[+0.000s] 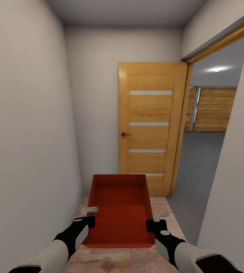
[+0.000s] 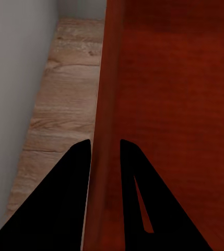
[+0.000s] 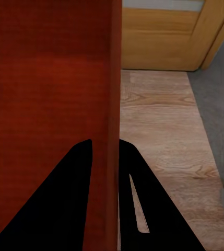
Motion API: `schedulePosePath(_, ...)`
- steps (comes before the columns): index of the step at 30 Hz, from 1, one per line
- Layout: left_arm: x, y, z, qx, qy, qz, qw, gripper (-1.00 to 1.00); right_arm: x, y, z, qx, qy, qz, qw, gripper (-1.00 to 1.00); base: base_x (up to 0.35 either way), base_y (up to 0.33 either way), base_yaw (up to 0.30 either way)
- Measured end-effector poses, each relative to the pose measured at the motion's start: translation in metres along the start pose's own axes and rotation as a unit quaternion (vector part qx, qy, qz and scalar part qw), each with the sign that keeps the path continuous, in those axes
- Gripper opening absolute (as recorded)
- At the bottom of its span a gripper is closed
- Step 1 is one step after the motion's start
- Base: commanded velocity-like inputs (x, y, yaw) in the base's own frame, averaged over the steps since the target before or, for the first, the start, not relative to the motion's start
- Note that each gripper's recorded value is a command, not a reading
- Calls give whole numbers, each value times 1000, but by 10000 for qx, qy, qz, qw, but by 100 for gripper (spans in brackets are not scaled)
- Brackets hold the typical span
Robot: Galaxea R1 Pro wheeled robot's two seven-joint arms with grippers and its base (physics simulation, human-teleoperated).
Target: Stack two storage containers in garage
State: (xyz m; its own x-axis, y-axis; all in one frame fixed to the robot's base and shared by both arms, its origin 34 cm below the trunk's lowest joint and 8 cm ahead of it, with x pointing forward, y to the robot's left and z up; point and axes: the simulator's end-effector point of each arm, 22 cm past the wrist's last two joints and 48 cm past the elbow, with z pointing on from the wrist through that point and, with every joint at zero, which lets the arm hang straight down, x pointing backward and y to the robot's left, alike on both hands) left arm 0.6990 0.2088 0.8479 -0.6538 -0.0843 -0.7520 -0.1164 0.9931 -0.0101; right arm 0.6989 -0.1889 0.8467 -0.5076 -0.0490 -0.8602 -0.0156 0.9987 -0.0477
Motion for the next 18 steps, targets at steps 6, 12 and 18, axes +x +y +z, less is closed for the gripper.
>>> schedulePosePath(6,0,0,0,-1,0,3,10000,-100,0,0,0,4,0,-5,10000,-100,319,85,-272)
schedulePosePath(12,0,0,0,0,2,6,10000,-100,0,0,0,6,1,-3,10000,-100,240,55,-281)
schedulePosePath(18,0,0,0,0,4,7,10000,-100,0,0,0,5,3,-1,10000,-100,90,6,-282)
